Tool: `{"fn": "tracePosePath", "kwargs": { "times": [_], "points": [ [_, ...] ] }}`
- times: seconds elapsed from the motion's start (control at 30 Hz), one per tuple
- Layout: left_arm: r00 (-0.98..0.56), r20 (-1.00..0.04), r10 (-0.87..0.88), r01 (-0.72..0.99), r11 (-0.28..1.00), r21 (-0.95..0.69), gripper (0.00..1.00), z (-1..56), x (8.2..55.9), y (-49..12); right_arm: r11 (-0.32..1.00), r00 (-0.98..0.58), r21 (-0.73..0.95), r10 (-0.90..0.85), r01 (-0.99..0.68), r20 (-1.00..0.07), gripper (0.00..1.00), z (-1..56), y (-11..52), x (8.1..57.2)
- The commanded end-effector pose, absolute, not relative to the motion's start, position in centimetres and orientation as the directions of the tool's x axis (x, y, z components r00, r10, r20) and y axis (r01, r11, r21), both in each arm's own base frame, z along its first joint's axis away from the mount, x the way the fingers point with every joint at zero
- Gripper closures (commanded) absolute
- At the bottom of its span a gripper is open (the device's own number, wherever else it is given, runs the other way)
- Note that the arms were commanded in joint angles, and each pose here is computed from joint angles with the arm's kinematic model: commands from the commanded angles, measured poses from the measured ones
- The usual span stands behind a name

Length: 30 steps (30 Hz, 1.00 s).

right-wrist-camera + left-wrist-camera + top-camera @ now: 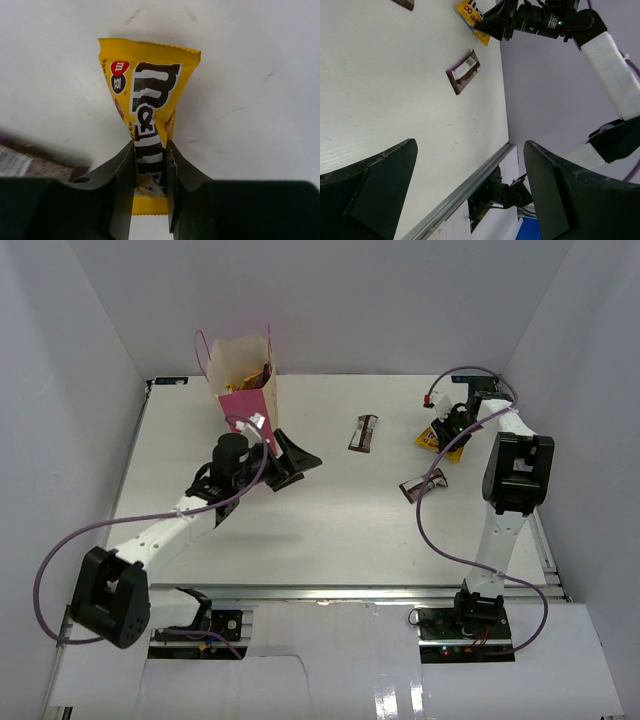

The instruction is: Place the snacks into the paper bag

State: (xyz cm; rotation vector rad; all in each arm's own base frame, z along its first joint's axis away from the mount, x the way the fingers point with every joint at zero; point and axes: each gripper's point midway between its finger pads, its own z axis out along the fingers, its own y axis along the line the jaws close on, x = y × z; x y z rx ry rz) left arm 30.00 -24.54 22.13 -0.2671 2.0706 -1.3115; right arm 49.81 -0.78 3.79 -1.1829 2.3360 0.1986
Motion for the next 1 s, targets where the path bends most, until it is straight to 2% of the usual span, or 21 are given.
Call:
{"fn": "tracePosePath", "kwargs": {
  "times": [0.0, 0.2, 0.43, 0.77, 0.8, 0.93, 0.97],
  "points": [
    [-0.780, -0.412, -0.471, 0.219, 0.411, -0.885, 0.03, 24.1, 30.6, -28.5, 0.595, -0.454, -0.012, -0.625, -0.804, -0.635, 0.80, 8.6, 2.2, 47.0],
    [-0.836, -0.350, -0.422, 0.191, 0.374, -0.908, 0.03, 21.9, 32.3, -34.3, 0.540, -0.484, 0.216, -0.422, -0.813, -0.766, 0.82, 13.3, 7.8, 40.6],
    [-0.879, -0.331, -0.345, 0.214, 0.335, -0.918, 0.03, 21.0, 33.7, -40.0, 0.390, -0.565, 0.457, -0.226, -0.799, -0.794, 0.82, 16.5, 13.1, 34.9],
    [-0.893, -0.322, -0.315, 0.223, 0.312, -0.924, 0.05, 20.5, 34.0, -41.9, 0.265, -0.561, 0.505, -0.220, -0.822, -0.798, 0.82, 18.3, 18.5, 32.2],
    [-0.894, -0.319, -0.315, 0.219, 0.314, -0.924, 0.06, 20.3, 33.9, -42.0, 0.256, -0.557, 0.504, -0.218, -0.825, -0.802, 0.82, 18.6, 18.9, 32.2],
    [-0.900, -0.304, -0.312, 0.204, 0.313, -0.927, 0.21, 19.7, 33.8, -42.0, 0.227, -0.543, 0.498, -0.235, -0.837, -0.806, 0.82, 19.0, 20.6, 31.9],
    [-0.901, -0.304, -0.309, 0.206, 0.312, -0.928, 0.31, 19.7, 33.7, -42.1, 0.227, -0.549, 0.504, -0.233, -0.833, -0.803, 0.82, 19.0, 20.7, 31.9]
  ]
}}
